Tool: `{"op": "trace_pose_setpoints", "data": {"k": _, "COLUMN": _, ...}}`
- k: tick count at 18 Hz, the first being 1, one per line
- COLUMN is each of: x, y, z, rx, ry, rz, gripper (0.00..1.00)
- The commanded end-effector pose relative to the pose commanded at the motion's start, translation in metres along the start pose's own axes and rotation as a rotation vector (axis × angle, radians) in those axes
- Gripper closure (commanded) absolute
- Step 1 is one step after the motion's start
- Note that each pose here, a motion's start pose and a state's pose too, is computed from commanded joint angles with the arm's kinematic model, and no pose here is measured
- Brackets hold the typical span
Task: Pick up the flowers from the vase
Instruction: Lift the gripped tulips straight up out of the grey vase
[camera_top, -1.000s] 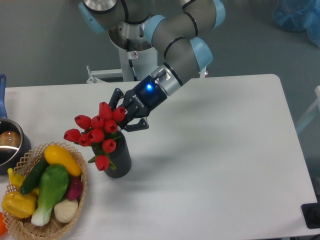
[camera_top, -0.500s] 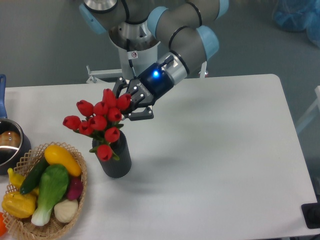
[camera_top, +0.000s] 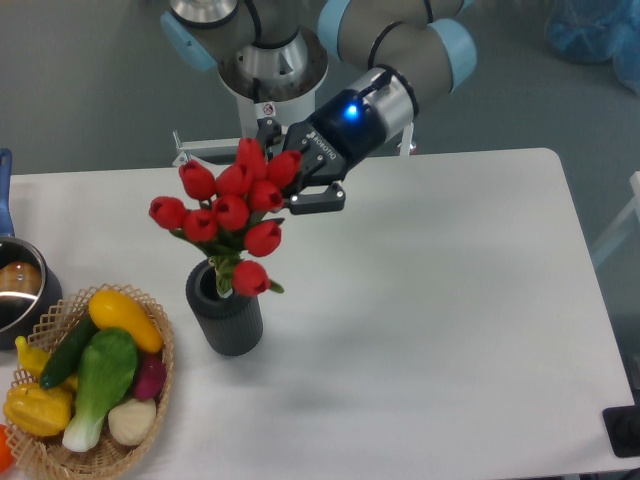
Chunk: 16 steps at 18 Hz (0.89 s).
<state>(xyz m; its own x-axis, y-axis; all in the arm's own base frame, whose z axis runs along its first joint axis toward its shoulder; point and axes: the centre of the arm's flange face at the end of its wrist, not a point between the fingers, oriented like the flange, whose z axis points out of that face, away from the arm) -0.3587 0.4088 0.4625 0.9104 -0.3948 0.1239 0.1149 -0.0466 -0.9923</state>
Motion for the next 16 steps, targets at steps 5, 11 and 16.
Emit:
{"op": "trace_pose_setpoints", "data": {"k": 5, "x": -0.005, "y": -0.020, "z": -0.012, "rx": 0.048, "ry": -0.005, "rz": 0.001, "gripper": 1.00}}
{"op": "trace_pose_setpoints", "data": {"k": 11, "x": -0.016, "y": -0.040, "z": -0.038, "rx": 0.114, "ry": -0.028, "rz": 0.027, "gripper": 1.00}}
{"op": "trace_pose_setpoints", "data": {"k": 16, "x": -0.025, "y": -0.050, "z": -0.062, "rx": 0.104, "ry": -0.078, "rz": 0.075, "gripper": 1.00}}
